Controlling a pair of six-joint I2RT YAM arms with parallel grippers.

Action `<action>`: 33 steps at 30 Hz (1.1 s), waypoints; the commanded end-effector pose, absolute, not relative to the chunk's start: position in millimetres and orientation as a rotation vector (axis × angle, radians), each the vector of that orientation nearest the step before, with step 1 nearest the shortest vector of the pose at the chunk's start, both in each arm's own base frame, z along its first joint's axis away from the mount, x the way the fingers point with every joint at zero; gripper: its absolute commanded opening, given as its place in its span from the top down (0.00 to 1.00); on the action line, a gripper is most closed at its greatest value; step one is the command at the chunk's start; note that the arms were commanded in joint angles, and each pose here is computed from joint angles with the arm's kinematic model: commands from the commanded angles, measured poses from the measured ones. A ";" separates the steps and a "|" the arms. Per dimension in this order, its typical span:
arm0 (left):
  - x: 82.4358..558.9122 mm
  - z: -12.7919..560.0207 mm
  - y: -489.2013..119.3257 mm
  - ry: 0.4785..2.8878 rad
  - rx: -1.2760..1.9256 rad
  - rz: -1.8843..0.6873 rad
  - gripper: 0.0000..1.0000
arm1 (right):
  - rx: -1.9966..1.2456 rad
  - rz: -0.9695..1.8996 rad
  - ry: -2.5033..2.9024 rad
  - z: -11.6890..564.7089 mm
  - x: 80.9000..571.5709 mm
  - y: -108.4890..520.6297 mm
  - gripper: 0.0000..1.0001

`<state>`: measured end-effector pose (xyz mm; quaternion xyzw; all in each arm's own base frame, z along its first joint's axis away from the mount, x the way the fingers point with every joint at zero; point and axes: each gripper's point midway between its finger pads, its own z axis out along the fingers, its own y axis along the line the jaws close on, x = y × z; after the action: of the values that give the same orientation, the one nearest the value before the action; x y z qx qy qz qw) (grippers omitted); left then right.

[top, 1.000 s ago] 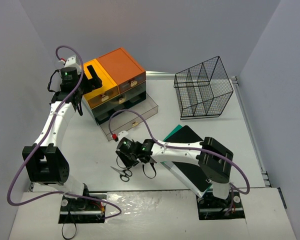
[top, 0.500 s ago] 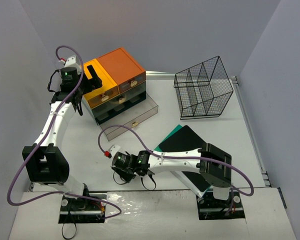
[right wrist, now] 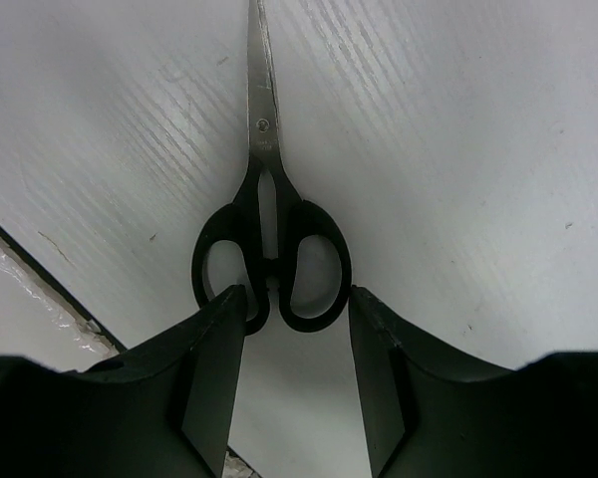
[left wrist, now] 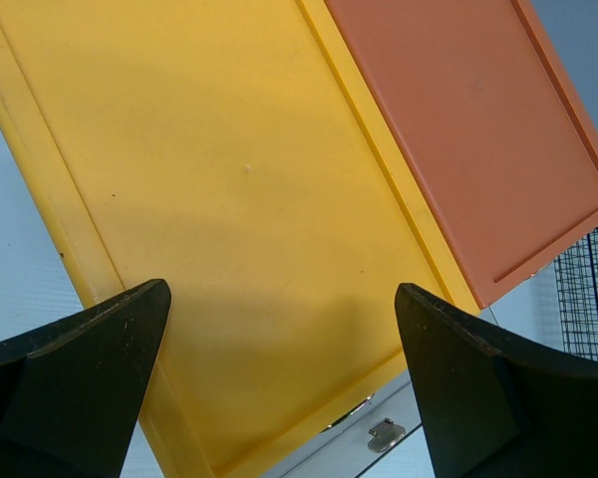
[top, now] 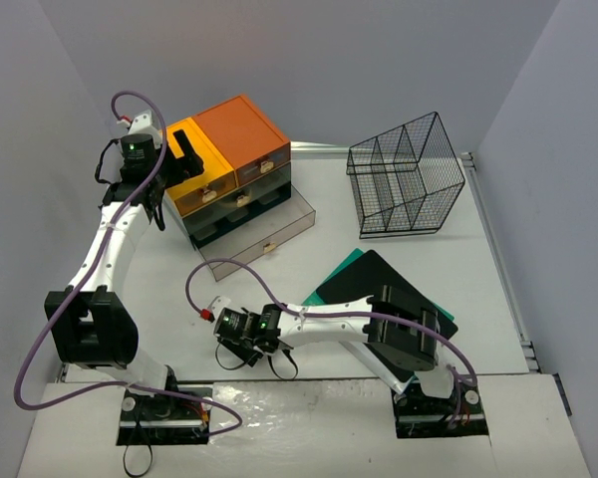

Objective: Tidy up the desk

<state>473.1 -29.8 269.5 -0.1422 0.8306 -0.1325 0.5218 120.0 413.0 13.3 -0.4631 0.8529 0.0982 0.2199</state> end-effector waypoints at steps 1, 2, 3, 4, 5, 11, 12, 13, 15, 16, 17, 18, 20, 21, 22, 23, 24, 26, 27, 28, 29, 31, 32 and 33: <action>433.9 193.5 6.9 2.256 -0.499 -0.149 0.03 | -1.278 0.316 2.297 29.5 123.2 432.3 0.58; 433.8 192.8 6.8 2.258 -0.499 -0.149 0.03 | -1.279 0.316 2.299 28.0 123.1 432.8 0.58; 433.7 193.8 7.4 2.256 -0.500 -0.149 0.03 | -1.279 0.320 2.300 27.2 122.7 433.8 0.58; 433.7 193.8 7.4 2.256 -0.500 -0.149 0.03 | -1.282 0.318 2.303 25.3 122.3 433.6 0.58; 434.0 194.0 7.4 2.255 -0.500 -0.149 0.03 | -1.283 0.324 2.306 24.8 121.1 435.0 0.59; 434.2 195.3 8.2 2.254 -0.498 -0.147 0.03 | -1.246 0.305 2.275 37.6 126.7 436.9 0.57; 434.3 194.8 8.2 2.255 -0.498 -0.147 0.03 | -1.234 0.299 2.266 41.3 129.1 437.1 0.55; 434.3 194.8 8.1 2.255 -0.499 -0.148 0.03 | -1.228 0.290 2.265 43.3 130.3 436.1 0.53; 434.3 194.8 7.9 2.255 -0.500 -0.149 0.03 | -1.210 0.271 2.263 45.6 133.4 435.0 0.46; 434.2 195.0 8.1 2.254 -0.500 -0.149 0.03 | -1.201 0.261 2.261 46.9 135.0 433.8 0.43; 434.2 195.4 8.5 2.253 -0.500 -0.149 0.03 | -1.194 0.254 2.259 48.1 136.2 433.1 0.41; 434.2 195.5 8.4 2.253 -0.500 -0.149 0.03 | -1.193 0.254 2.259 48.2 136.2 433.0 0.39; 434.4 196.0 8.0 2.253 -0.498 -0.149 0.03 | -1.193 0.254 2.259 48.8 135.3 432.9 0.41; 434.3 196.0 8.1 2.254 -0.498 -0.148 0.03 | -1.195 0.256 2.258 49.2 134.7 433.4 0.42; 434.2 195.9 8.1 2.255 -0.498 -0.147 0.03 | -1.197 0.259 2.257 49.6 134.1 433.8 0.44; 434.2 197.4 9.0 2.251 -0.498 -0.145 0.03 | -1.200 0.258 2.258 49.0 133.3 433.7 0.46; 434.1 197.3 9.2 2.252 -0.497 -0.144 0.03 | -1.203 0.258 2.257 48.7 132.5 434.2 0.48; 433.8 196.7 9.2 2.255 -0.497 -0.143 0.03 | -1.208 0.257 2.254 47.9 130.4 435.8 0.51; 433.5 196.6 9.2 2.255 -0.497 -0.143 0.03 | -1.209 0.255 2.252 47.9 130.3 436.2 0.51; 433.6 197.0 9.3 2.254 -0.497 -0.142 0.03 | -1.210 0.253 2.248 48.6 130.2 437.1 0.51; 433.9 197.3 9.4 2.252 -0.497 -0.142 0.03 | -1.211 0.253 2.244 49.7 129.6 438.3 0.52; 433.9 195.6 8.9 2.257 -0.497 -0.141 0.03 | -1.212 0.249 2.236 51.7 129.1 439.8 0.52; 433.9 195.6 9.4 2.256 -0.498 -0.140 0.03 | -1.215 0.244 2.233 52.2 128.5 439.8 0.52; 433.9 195.6 9.7 2.256 -0.498 -0.139 0.03 | -1.218 0.238 2.231 52.4 128.0 439.7 0.52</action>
<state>473.0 -29.6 269.5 -0.1423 0.8307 -0.1323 0.5217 123.9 426.5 23.7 -0.4619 0.8454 0.0832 0.2550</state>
